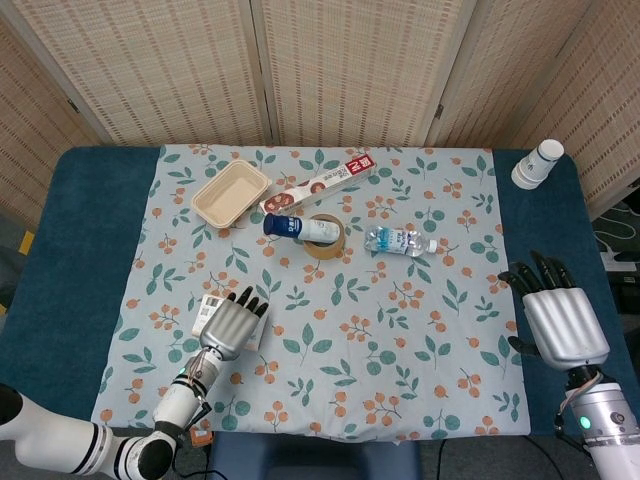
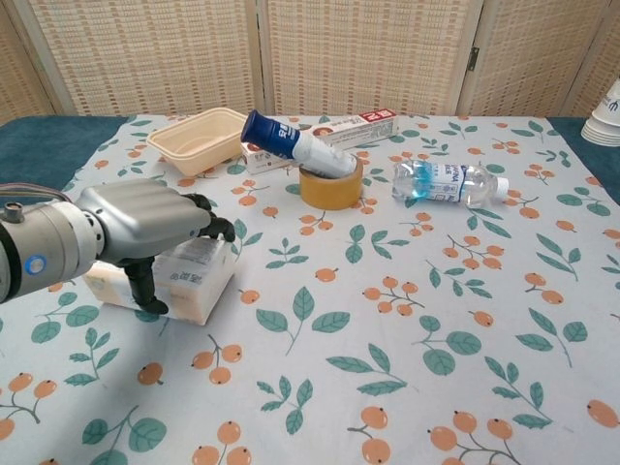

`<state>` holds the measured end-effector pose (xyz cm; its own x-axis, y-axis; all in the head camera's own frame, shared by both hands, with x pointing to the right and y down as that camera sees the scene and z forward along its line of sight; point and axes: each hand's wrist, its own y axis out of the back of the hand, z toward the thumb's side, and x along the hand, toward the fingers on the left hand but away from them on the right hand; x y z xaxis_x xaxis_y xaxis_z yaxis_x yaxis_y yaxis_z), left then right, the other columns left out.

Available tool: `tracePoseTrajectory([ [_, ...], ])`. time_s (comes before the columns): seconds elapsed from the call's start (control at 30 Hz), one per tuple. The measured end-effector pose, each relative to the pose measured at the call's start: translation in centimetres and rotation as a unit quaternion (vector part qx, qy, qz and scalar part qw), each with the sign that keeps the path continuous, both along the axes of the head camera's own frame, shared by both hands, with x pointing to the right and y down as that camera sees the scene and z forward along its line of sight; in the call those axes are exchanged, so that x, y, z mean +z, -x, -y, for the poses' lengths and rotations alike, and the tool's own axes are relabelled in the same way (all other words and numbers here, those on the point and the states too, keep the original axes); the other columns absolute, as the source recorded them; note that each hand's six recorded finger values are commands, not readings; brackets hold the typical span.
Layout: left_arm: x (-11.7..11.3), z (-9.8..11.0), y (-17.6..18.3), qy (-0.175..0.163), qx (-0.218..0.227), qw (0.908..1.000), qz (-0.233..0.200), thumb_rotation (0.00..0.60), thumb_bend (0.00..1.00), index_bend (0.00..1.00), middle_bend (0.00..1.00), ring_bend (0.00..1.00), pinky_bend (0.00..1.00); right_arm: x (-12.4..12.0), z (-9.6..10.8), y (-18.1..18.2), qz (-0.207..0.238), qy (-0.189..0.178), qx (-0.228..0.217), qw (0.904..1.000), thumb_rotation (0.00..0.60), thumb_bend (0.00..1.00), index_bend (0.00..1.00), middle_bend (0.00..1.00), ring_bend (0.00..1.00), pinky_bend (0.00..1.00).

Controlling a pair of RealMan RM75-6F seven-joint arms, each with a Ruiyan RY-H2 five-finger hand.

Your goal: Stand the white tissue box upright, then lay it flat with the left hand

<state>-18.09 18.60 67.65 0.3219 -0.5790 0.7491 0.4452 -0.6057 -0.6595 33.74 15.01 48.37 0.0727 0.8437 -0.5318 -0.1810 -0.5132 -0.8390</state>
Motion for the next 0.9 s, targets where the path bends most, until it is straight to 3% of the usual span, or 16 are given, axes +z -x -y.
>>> tracePoseTrajectory([
  [0.27, 0.1, 0.2, -0.2, -0.02, -0.002, 0.9996, -0.018, 0.6, 0.24, 0.39, 0.42, 0.17, 0.27, 0.0, 0.0, 0.0, 0.0, 0.0, 0.0, 1.0, 0.6, 0.07, 0.25, 0.15, 0.0, 0.11],
  [0.5, -1.0, 1.2, -0.9, -0.05, -0.01, 0.9973, -0.053, 0.6, 0.25, 0.43, 0.47, 0.24, 0.3, 0.0, 0.0, 0.0, 0.001, 0.0, 0.001, 1.0, 0.6, 0.07, 0.25, 0.15, 0.0, 0.11],
  [0.63, -2.2, 2.4, -1.5, -0.064, -0.049, 0.9915, -0.102, 0.6, 0.25, 0.43, 0.52, 0.26, 0.3, 0.0, 0.0, 0.0, 0.001, 0.001, 0.002, 1.0, 0.6, 0.07, 0.25, 0.15, 0.0, 0.11],
  [0.77, -3.3, 4.0, -2.0, -0.071, -0.125, 0.9732, -0.179, 0.6, 0.25, 0.43, 0.52, 0.28, 0.31, 0.0, 0.1, -0.1, 0.002, 0.002, 0.004, 1.0, 0.6, 0.07, 0.25, 0.15, 0.0, 0.11],
  [0.87, -3.8, 5.1, -1.9, -0.061, -0.201, 0.9463, -0.246, 0.6, 0.25, 0.42, 0.51, 0.28, 0.32, 0.1, 0.1, -0.1, 0.002, 0.003, 0.004, 1.0, 0.6, 0.07, 0.25, 0.15, 0.0, 0.11],
  [0.9, -3.9, 5.5, -1.8, -0.054, -0.233, 0.9321, -0.272, 0.6, 0.25, 0.42, 0.51, 0.29, 0.32, 0.1, 0.0, -0.1, 0.002, 0.004, 0.004, 1.0, 0.6, 0.07, 0.25, 0.15, 0.0, 0.11],
])
